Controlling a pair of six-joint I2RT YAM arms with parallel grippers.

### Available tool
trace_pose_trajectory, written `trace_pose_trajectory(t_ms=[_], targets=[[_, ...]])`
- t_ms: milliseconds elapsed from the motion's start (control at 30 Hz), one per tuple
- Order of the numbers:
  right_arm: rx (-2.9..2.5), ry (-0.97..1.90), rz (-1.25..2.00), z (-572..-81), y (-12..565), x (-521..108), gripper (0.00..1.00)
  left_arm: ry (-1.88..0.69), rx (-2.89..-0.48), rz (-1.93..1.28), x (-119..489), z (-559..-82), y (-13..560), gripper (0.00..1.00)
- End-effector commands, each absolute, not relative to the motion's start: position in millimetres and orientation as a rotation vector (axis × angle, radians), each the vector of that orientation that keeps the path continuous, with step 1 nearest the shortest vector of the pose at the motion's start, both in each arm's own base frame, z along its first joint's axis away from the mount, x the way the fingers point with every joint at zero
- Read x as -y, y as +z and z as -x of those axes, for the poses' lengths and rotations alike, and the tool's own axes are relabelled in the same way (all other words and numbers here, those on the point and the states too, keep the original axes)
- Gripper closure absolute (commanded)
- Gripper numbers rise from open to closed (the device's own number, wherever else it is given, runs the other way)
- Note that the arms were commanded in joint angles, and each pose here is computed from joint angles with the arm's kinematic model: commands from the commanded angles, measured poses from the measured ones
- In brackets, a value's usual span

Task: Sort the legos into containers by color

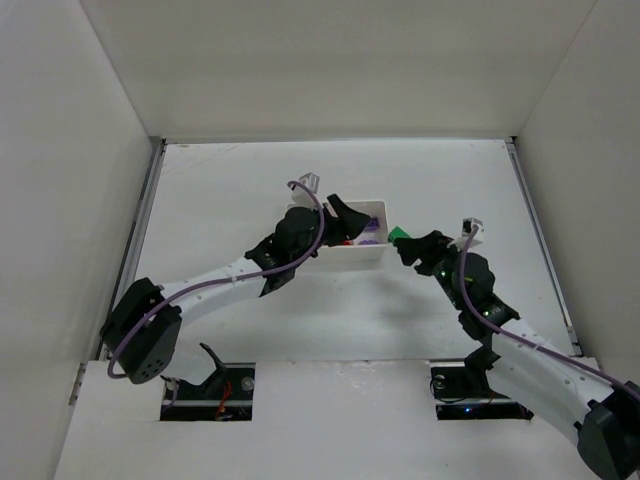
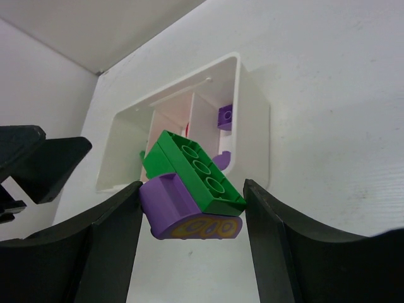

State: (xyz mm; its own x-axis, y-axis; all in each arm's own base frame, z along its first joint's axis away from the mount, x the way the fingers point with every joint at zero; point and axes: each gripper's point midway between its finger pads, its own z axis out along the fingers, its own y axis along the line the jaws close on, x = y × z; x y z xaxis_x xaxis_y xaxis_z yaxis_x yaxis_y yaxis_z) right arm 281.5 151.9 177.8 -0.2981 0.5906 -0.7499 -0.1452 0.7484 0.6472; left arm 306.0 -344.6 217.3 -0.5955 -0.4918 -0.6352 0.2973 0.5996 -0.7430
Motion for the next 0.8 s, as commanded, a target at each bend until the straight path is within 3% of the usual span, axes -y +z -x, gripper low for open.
trace_pose_trajectory(t_ms=[0,400,767], targets=[[-1.619,0.942,-0.311,-276.2,229.9,-173.8,0.45,-1.273,-1.841,0.244,344.7,-286.7,235.8,0.42],[-1.621,1.125,-0.23,-264.2,248.1,-215.3,0.45,-1.604,-1.718,0.452,337.9,-260.9,247.8,0.4],[-1.626,1.171,-0.217,-262.4,251.1,-230.7,0.45,-1.644,-1.69,0.448,333.9,-257.3,247.5,0.4]])
